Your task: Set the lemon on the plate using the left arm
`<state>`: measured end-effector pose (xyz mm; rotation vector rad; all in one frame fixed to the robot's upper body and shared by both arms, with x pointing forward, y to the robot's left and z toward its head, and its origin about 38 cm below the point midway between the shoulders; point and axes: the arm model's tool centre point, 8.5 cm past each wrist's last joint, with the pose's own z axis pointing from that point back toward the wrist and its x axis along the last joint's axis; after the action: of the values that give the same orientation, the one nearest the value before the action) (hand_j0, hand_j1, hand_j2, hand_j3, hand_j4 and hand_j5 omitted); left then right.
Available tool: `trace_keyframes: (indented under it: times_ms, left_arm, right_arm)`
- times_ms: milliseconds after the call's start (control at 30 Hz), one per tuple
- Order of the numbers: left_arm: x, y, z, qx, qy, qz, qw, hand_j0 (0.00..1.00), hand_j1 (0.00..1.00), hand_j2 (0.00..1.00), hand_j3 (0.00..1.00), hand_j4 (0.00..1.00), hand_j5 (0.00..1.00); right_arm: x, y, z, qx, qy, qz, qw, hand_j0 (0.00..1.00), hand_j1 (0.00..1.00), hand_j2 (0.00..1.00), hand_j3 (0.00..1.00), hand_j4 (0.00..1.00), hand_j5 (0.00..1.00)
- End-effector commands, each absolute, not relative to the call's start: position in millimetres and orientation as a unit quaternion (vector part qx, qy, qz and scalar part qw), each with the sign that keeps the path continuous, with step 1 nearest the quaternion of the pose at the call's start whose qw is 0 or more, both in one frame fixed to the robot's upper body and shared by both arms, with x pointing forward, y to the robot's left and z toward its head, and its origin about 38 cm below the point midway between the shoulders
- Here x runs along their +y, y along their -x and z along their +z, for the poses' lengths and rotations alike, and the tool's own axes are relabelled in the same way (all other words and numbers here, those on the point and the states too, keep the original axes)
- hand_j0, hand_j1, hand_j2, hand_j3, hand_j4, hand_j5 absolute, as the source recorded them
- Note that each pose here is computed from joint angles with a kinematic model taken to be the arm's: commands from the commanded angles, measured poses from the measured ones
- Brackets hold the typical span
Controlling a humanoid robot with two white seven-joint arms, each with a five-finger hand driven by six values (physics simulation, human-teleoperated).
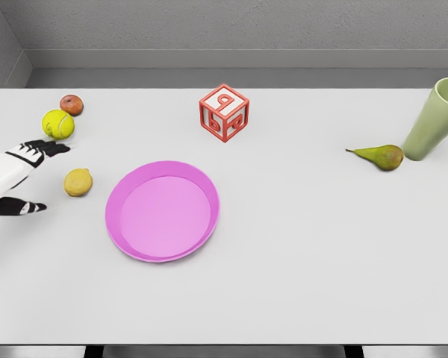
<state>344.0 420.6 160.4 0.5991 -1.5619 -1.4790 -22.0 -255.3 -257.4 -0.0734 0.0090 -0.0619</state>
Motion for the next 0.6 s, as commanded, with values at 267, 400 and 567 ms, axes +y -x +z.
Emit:
trace_keyframes:
  times_ms: [267, 400, 567]
  left_arm:
    - [438.0, -347.4, 155.8, -0.556, -0.23, -0.669, 0.436, 1.0, 1.0, 1.0, 1.0, 1.0, 1.0]
    - [418.7, -366.2, 153.2, -0.547, -0.225, -0.693, 0.412, 1.0, 1.0, 1.0, 1.0, 1.0, 1.0]
    - [412.3, -374.5, 149.4, -0.557, -0.225, -0.684, 0.414, 1.0, 1.0, 1.0, 1.0, 1.0, 1.0]
  right_arm:
    - [-255.3, 22.0, -257.4, 0.005, 0.037, -0.031, 0.999, 1.0, 1.0, 1.0, 1.0, 1.0, 1.0]
    - [-255.3, 22.0, -257.4, 0.005, 0.037, -0.031, 0.999, 1.0, 1.0, 1.0, 1.0, 1.0, 1.0]
    - [-255.3, 22.0, -257.4, 0.005, 0.037, -0.031, 0.999, 1.0, 1.0, 1.0, 1.0, 1.0, 1.0]
